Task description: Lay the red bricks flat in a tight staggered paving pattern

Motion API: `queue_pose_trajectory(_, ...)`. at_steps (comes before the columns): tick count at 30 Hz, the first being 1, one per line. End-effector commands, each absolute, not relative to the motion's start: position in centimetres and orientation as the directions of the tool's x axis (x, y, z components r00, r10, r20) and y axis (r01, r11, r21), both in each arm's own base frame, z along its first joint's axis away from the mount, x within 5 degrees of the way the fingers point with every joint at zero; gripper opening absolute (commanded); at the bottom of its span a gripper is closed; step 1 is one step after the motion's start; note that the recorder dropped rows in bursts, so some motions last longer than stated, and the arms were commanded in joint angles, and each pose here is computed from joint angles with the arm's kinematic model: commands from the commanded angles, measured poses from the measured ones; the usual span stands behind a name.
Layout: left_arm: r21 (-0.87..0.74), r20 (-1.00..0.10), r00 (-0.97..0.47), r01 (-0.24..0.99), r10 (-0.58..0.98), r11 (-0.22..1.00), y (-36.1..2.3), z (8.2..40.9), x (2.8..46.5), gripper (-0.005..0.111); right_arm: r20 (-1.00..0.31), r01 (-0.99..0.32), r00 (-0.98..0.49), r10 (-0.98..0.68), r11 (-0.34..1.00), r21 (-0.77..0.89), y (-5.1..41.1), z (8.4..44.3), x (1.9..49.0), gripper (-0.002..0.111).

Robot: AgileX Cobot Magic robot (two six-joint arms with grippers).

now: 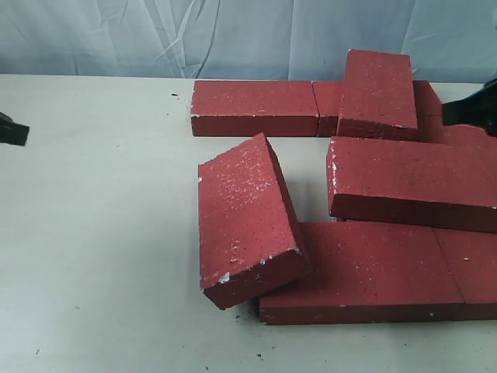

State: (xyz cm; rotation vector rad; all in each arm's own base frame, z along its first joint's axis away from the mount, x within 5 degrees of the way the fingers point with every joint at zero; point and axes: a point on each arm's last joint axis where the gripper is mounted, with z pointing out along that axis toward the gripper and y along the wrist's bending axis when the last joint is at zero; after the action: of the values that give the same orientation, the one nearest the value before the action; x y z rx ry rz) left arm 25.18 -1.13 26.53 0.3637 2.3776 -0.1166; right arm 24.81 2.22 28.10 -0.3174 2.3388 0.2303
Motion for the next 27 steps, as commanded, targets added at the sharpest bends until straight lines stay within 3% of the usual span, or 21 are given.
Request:
queue_pose_trajectory(1, -0.121, -0.631, -0.692, 0.535, 0.351, 0.836, -3.2, 25.2, 26.0, 0.000, -0.706, -0.433, -0.674, -0.218, 0.890, 0.139, 3.4, 27.2, 26.4, -0.001)
queue_pose_trajectory(13, -0.316, -0.450, -0.801, 0.557, 0.395, 0.768, -4.8, 19.1, 28.1, 0.000, -0.638, -0.647, -0.630, -0.444, 0.753, 0.115, 10.7, 23.8, 30.6, -0.001)
queue_pose_trajectory(19, -0.375, -0.340, -0.755, 0.656, 0.561, 0.655, -9.5, 16.2, 28.9, 0.000, -0.521, -0.671, -0.671, -0.528, 0.731, 0.124, 13.5, 20.6, 32.4, -0.001)
queue_pose_trajectory(27, -0.451, -0.254, -0.656, 0.730, 0.711, 0.513, -15.9, 12.6, 29.7, 0.000, -0.492, -0.726, -0.639, -0.591, 0.675, 0.132, 17.0, 18.9, 33.0, -0.001)
